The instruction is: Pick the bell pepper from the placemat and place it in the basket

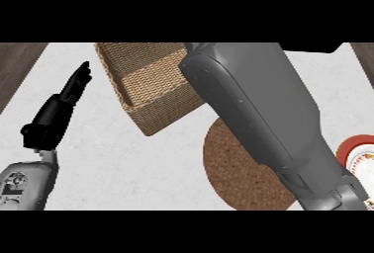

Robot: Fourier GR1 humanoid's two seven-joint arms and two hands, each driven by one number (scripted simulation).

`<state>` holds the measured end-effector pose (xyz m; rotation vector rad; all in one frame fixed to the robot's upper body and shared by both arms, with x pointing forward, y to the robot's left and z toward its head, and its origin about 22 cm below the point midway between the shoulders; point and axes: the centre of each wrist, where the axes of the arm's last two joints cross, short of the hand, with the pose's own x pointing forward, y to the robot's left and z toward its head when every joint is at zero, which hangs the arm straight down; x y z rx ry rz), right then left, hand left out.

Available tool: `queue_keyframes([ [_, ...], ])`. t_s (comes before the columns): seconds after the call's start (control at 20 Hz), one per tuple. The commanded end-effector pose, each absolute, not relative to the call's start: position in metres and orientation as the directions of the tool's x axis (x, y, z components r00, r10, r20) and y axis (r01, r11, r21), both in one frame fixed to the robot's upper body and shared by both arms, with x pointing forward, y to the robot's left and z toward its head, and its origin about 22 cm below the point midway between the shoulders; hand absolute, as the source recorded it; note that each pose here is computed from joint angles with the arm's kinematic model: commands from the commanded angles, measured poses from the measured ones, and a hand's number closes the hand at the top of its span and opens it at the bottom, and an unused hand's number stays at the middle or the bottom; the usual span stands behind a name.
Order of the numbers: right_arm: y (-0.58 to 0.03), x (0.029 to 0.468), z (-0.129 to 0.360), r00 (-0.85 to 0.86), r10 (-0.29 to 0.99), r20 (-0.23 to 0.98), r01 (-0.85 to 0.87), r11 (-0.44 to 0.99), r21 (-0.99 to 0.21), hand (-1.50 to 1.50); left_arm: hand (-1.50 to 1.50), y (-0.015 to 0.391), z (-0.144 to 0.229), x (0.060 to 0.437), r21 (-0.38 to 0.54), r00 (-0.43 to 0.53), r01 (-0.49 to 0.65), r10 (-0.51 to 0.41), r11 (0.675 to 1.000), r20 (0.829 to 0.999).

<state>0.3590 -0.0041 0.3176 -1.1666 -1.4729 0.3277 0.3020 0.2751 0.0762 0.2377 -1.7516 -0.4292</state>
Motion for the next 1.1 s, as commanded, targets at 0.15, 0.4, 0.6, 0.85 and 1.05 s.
queue_keyframes([
  [0.15,0.009,0.393,0.315,0.384,0.671,0.635,0.352,0.529,-0.772,1.50,0.00,0.269,0.072,0.307,0.405,-0.221,0.083,-0.379,0.911,0.899],
  [0.4,0.014,0.408,0.298,0.509,0.676,0.533,0.269,0.463,-0.844,1.50,0.00,0.273,0.092,0.306,0.418,-0.242,0.086,-0.388,0.904,0.889],
  [0.6,0.019,0.418,0.292,0.592,0.720,0.361,0.164,0.331,-0.929,1.50,0.00,0.275,0.074,0.301,0.408,-0.222,0.089,-0.381,0.909,0.897],
  [0.85,0.024,0.424,0.296,0.585,0.768,0.261,0.056,0.282,-0.958,1.50,0.00,0.271,0.088,0.309,0.411,-0.233,0.055,-0.388,0.910,0.892],
  [1.05,0.025,0.426,0.295,0.579,0.739,0.344,0.057,0.384,-0.921,-1.50,0.00,0.276,0.077,0.307,0.422,-0.224,0.079,-0.396,0.903,0.890],
])
